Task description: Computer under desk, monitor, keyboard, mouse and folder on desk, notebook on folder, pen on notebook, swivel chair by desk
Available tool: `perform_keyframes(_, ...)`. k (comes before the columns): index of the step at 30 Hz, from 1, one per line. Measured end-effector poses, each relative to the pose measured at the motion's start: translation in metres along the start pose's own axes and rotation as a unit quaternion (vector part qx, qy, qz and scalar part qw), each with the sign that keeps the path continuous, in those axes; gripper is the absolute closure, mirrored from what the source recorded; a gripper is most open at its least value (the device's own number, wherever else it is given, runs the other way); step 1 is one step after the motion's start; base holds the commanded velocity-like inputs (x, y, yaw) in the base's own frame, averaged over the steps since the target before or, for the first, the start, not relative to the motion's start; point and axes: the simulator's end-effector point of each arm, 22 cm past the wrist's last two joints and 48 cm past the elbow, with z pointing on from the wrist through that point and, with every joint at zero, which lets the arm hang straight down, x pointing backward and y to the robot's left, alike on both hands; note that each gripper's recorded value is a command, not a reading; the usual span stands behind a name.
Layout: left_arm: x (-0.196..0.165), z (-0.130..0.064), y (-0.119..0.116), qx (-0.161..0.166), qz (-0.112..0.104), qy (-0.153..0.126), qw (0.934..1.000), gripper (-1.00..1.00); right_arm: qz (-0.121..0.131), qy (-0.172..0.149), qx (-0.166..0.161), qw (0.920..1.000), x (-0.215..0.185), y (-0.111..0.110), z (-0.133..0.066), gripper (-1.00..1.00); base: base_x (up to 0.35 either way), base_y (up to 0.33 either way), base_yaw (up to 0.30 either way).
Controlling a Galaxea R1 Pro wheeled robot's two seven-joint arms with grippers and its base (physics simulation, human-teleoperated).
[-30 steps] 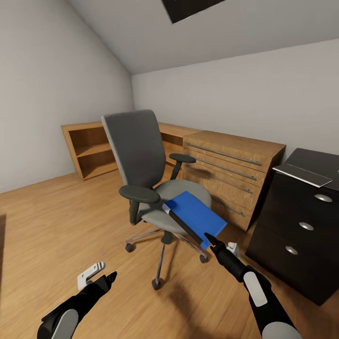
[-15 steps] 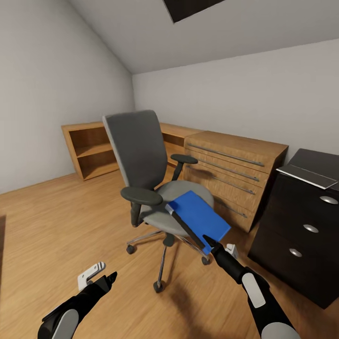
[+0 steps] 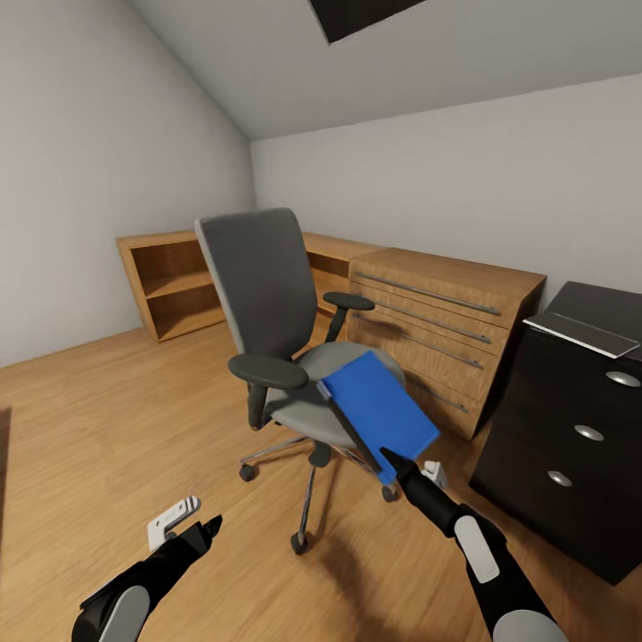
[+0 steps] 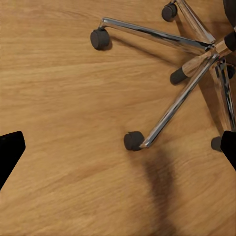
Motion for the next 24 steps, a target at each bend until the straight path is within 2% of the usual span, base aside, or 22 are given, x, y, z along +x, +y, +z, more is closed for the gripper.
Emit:
perform_keyframes(13, 0.003, 0.001, 0.001, -0.002, 0.000, 0.003, 1.0000, -1.00, 0.007, -0.003, -0.007, 0.9999, -0.003, 0.003, -0.001, 1.00, 0.000, 0.000, 0.000)
perform_keyframes(24, -0.012, -0.011, -0.008, 0.009, 0.002, -0.016, 0.9998, -1.00, -0.014, -0.010, -0.019, 0.9997, -0.013, 0.025, -0.006, 1.00, 0.000, 0.000, 0.000)
